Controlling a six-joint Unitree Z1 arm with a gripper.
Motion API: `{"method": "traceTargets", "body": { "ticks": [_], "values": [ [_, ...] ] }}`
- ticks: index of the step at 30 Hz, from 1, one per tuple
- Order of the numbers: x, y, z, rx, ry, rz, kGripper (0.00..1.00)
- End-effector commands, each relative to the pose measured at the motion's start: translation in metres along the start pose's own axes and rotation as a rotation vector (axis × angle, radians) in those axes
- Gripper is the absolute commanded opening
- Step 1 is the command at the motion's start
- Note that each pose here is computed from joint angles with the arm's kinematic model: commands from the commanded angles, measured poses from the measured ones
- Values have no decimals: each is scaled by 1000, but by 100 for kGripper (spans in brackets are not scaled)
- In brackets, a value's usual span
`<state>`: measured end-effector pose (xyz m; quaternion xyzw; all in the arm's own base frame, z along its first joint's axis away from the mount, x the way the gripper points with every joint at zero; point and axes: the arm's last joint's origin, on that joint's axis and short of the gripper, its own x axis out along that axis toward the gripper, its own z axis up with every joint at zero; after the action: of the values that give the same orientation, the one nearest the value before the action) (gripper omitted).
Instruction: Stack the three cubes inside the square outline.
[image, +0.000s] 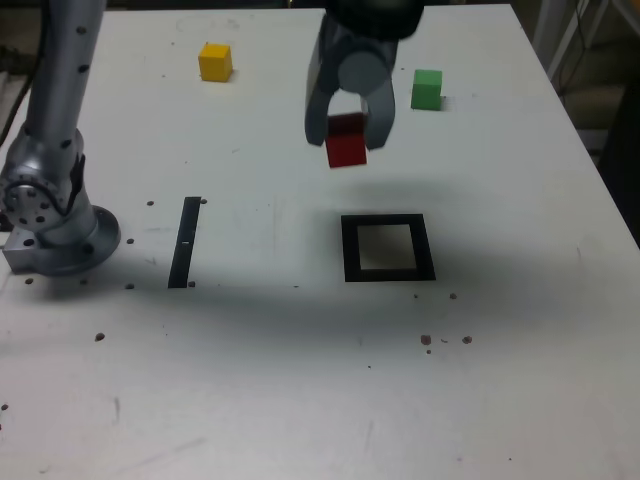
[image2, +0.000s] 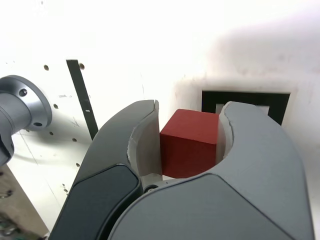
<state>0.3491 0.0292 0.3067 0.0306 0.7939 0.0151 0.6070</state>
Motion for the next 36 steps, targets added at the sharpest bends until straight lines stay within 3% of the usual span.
{"method": "traceTargets", "body": {
  "ticks": [1,16,36],
  "values": [
    [2,-7,3,9,18,1,35],
    [26,-53,32,43,65,-3,35],
    [55,-60,75,40,94,-8,35]
  ]
}}
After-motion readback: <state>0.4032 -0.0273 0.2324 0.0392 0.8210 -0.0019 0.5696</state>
